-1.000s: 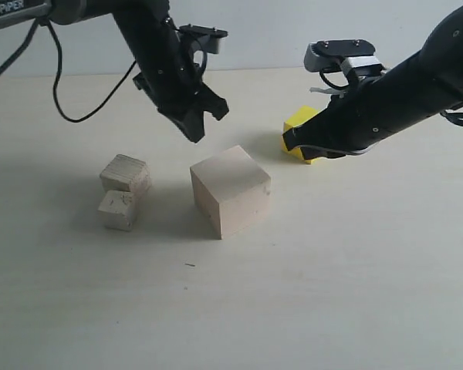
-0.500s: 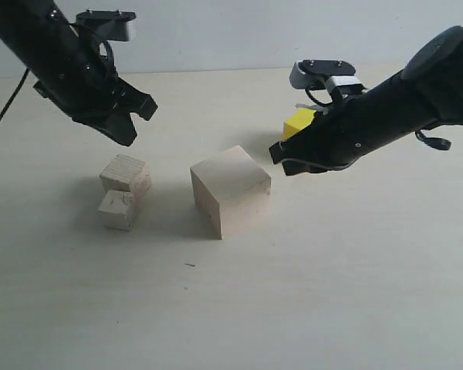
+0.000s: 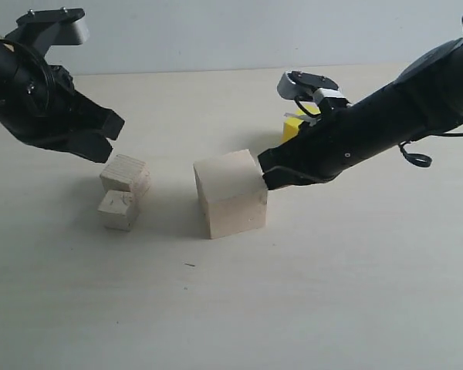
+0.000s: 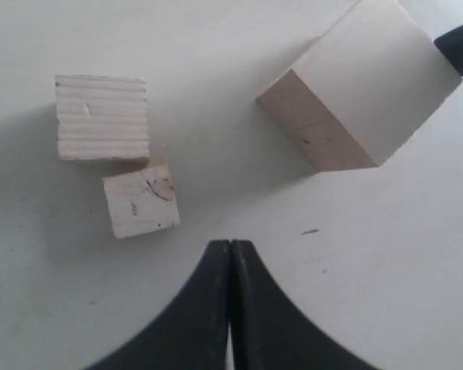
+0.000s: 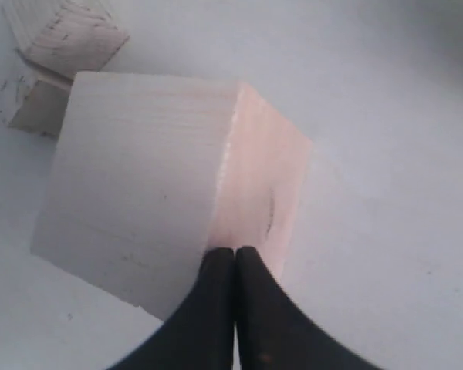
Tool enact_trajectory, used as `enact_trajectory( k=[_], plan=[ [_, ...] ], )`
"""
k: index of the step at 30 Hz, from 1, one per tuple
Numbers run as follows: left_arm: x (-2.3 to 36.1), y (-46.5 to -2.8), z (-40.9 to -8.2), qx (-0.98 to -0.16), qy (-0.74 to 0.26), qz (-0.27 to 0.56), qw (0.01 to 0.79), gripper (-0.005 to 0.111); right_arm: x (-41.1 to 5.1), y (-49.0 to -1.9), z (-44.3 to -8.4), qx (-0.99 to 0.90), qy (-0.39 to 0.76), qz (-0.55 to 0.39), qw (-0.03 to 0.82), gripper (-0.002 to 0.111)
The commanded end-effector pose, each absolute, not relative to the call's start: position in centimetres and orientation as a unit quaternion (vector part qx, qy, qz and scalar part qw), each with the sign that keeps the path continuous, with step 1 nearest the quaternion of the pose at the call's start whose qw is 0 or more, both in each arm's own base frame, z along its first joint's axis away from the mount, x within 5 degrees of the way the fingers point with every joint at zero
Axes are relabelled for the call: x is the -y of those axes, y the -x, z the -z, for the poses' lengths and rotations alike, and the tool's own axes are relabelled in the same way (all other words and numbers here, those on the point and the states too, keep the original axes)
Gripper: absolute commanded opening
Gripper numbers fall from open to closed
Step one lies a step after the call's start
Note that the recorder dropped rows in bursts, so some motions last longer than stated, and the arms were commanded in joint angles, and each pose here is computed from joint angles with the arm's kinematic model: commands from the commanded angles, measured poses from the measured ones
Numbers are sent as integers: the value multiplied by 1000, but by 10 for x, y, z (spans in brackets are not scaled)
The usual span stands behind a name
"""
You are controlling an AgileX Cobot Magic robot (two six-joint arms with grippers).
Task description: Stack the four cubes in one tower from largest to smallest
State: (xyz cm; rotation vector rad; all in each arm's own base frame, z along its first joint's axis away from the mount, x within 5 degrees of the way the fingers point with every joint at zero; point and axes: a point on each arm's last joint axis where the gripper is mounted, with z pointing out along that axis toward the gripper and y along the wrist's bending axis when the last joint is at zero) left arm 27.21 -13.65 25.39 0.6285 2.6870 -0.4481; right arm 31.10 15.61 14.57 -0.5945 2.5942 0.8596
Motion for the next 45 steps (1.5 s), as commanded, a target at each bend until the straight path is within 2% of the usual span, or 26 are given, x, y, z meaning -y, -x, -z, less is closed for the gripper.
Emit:
enact_trajectory(
  k=[1, 6, 11, 22, 34, 38, 45],
  plan=[
    [136, -265, -252, -948, -206, 172, 172, 0, -162, -306, -149, -904, 225, -330, 153, 0],
    [134, -260, -242, -951, -206, 170, 155, 0, -177, -298, -149, -898, 248, -332, 146, 0],
    [136, -256, -238, -949, -206, 188, 147, 0, -173, -303, -145, -913, 233, -293, 161, 0],
    [159, -234, -227, -939, -236, 223, 116, 0, -174, -314, -148, -915, 231, -274, 185, 0],
    [165, -227, -220, -938, -236, 228, 115, 0, -185, -327, -157, -907, 241, -300, 174, 0],
    [165, -226, -219, -938, -235, 227, 116, 0, -179, -324, -157, -919, 247, -266, 153, 0],
    [165, -228, -219, -936, -239, 225, 129, 0, -174, -319, -199, -905, 262, -255, 216, 0]
  ],
)
